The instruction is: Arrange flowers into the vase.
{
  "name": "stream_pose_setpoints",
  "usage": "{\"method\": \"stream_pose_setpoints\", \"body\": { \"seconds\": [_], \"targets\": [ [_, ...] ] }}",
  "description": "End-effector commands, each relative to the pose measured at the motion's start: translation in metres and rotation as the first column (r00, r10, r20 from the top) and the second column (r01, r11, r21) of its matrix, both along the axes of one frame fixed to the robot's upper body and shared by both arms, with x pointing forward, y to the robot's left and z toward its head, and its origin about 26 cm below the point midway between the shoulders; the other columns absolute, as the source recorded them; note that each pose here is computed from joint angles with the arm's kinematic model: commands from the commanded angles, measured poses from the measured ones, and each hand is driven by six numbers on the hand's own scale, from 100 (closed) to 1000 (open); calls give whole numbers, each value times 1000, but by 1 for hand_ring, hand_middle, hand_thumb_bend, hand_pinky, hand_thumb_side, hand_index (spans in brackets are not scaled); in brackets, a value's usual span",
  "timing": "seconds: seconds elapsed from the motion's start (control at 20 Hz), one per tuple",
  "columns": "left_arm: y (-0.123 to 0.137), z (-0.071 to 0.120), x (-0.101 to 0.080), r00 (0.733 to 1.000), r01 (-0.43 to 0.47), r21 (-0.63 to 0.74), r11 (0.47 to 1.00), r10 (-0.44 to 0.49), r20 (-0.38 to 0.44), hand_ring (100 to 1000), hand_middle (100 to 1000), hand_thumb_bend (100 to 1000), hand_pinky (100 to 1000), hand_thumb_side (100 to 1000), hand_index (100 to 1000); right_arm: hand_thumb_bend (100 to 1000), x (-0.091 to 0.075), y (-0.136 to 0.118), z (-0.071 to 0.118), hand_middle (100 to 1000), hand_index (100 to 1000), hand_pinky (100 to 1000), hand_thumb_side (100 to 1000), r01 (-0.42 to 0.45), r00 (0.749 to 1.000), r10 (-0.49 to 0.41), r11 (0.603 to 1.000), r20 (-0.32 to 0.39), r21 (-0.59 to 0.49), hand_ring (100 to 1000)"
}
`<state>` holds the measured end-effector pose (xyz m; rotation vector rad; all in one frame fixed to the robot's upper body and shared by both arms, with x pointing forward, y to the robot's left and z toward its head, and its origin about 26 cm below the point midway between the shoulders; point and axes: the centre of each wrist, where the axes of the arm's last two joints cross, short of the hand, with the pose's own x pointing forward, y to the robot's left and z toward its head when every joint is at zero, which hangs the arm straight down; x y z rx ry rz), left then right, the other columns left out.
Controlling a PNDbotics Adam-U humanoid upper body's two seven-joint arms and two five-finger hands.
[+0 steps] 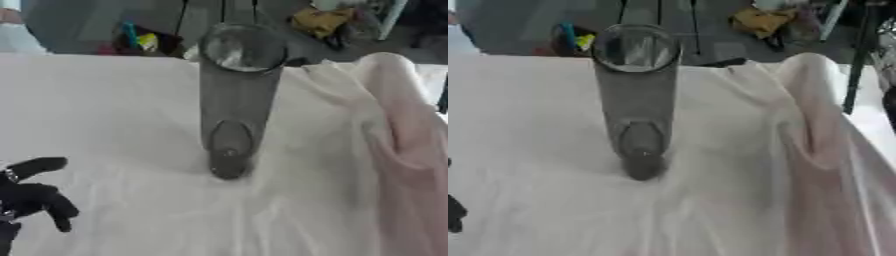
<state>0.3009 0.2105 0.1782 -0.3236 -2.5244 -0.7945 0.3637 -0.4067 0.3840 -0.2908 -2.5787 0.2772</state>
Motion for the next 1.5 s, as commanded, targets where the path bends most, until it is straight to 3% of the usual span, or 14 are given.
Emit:
{"method": "stream_pose_setpoints", "body": {
  "seconds": [0.05, 0.6, 0.7, 0.8, 0.9, 1.1, 1.25, 1.5],
  "targets": [
    [2, 5, -3, 1000, 6, 21, 1000, -7, 21, 561, 832, 100, 409, 997, 766, 100, -11, -6, 19, 100, 100, 100, 677, 43, 997, -40, 998, 70, -41, 319],
    [3, 5, -3, 1000, 3, 30, 1000, -4, 22, 563, 833, 100, 408, 1000, 768, 100, -20, -23, 12, 100, 100, 100, 625, 157, 970, -116, 971, 216, -182, 408],
    [3, 5, -3, 1000, 3, 34, 999, -4, 22, 563, 833, 100, 408, 1000, 768, 100, -23, -29, 9, 100, 100, 100, 622, 196, 962, -139, 952, 237, -236, 453],
    [3, 4, -3, 1000, 0, 36, 999, -1, 22, 564, 834, 100, 408, 1000, 768, 100, -26, -35, 5, 100, 100, 100, 601, 253, 949, -167, 910, 268, -329, 565],
    [3, 5, -3, 1000, -1, 36, 999, 0, 24, 564, 835, 100, 408, 1000, 768, 100, -26, -38, -4, 100, 100, 100, 597, 285, 937, -170, 875, 304, -392, 549],
    [2, 5, -3, 1000, 1, 38, 999, -2, 27, 565, 836, 100, 407, 1000, 768, 100, -20, -34, -23, 100, 100, 100, 590, 277, 932, -152, 885, 329, -375, 500],
    [1, 5, -3, 1000, 3, 40, 999, -5, 28, 566, 836, 100, 407, 1000, 768, 100, -17, -27, -30, 100, 100, 100, 583, 246, 928, -104, 892, 359, -378, 531],
    [1, 5, -3, 1000, 3, 42, 999, -4, 31, 567, 837, 100, 406, 1000, 768, 100, -15, -21, -39, 100, 100, 100, 584, 214, 922, -31, 872, 387, -440, 561]
  ]
}}
